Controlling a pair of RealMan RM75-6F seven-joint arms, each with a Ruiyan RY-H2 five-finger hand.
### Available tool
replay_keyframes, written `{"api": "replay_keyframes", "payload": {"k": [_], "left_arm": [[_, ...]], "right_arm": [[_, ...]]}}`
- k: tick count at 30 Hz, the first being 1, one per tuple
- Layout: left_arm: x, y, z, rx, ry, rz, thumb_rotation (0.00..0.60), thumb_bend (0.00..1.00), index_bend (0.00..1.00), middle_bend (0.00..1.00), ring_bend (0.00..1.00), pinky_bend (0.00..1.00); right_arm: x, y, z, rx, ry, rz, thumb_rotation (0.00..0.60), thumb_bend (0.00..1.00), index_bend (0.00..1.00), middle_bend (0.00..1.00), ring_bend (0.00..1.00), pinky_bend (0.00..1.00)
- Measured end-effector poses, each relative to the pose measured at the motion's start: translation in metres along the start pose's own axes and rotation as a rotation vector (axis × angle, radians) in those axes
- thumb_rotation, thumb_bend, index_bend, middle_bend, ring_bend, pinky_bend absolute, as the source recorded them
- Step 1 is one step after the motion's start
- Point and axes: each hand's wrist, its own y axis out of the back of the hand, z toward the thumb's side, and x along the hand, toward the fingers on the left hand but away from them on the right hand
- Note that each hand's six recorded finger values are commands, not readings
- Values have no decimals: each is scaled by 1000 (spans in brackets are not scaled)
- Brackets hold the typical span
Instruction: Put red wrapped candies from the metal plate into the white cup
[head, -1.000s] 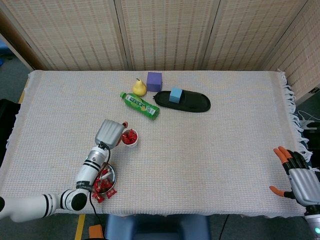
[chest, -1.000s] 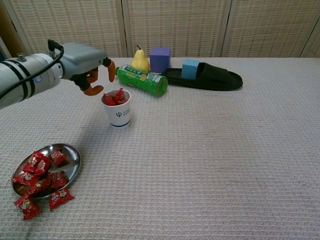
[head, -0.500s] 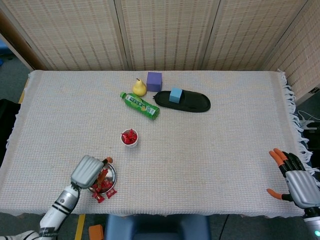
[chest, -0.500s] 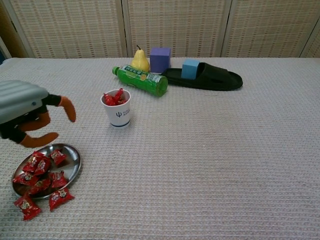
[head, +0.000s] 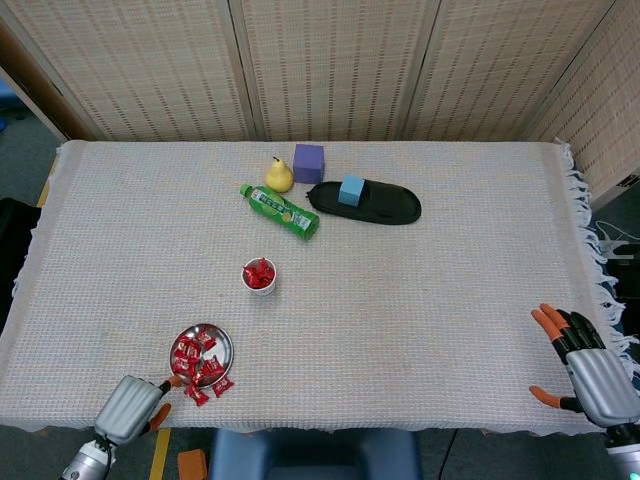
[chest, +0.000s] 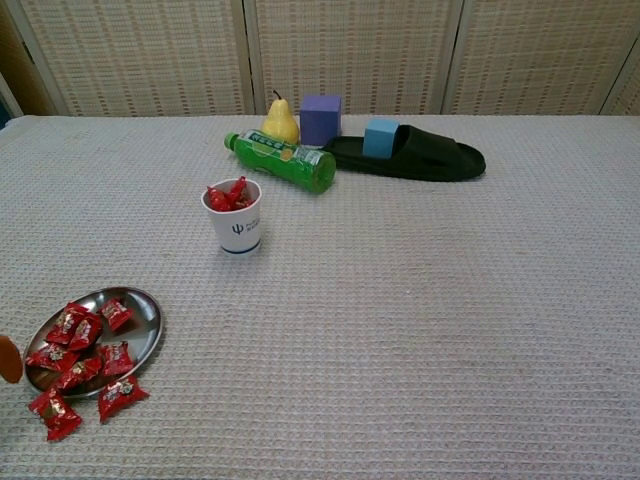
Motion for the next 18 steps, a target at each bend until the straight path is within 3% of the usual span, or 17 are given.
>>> {"api": "replay_keyframes", "payload": {"k": [5, 18], "left_arm": [[6, -9, 13, 12, -40, -39, 600, 435, 285, 937, 893, 1000], [12, -18, 22, 92, -78, 35, 600, 426, 371, 937, 893, 1000]], "right_arm": [[1, 0, 0, -2, 4, 1, 600, 15, 0, 0, 0, 6], [3, 1, 0, -2, 8, -5, 600, 15, 0, 0, 0, 6]]}}
